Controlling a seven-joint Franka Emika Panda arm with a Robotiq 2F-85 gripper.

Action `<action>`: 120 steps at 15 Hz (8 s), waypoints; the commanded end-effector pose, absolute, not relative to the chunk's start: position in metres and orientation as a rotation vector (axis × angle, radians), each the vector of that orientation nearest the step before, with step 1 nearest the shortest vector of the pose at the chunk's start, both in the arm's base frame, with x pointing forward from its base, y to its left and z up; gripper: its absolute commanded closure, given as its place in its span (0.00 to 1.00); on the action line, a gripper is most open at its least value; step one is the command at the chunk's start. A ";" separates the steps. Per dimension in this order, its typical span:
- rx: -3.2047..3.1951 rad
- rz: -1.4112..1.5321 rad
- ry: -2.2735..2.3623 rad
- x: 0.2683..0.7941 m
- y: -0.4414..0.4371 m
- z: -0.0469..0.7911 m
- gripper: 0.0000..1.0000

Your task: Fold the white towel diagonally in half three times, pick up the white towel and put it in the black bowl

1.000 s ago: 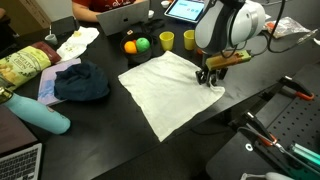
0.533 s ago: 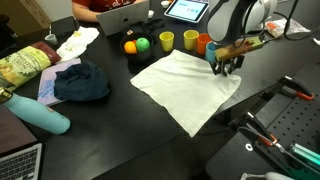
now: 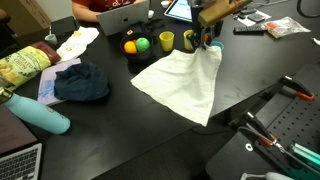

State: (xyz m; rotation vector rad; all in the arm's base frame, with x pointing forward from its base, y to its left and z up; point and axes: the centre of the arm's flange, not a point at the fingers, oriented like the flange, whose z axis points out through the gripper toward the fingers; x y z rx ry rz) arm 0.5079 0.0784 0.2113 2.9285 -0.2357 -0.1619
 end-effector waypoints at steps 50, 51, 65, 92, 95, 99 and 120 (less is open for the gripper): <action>3.235 -0.225 0.414 0.427 0.145 0.046 0.26; 3.234 -0.210 0.415 0.426 0.145 0.046 0.34; 3.108 -0.362 0.291 0.437 0.118 0.110 0.97; 2.755 -0.184 0.571 0.664 0.182 0.098 0.42; 2.802 -0.321 0.586 0.638 0.181 0.112 0.19; 2.828 -0.371 0.756 0.602 0.208 0.130 0.00; 2.275 -0.110 1.810 0.613 0.343 0.093 0.00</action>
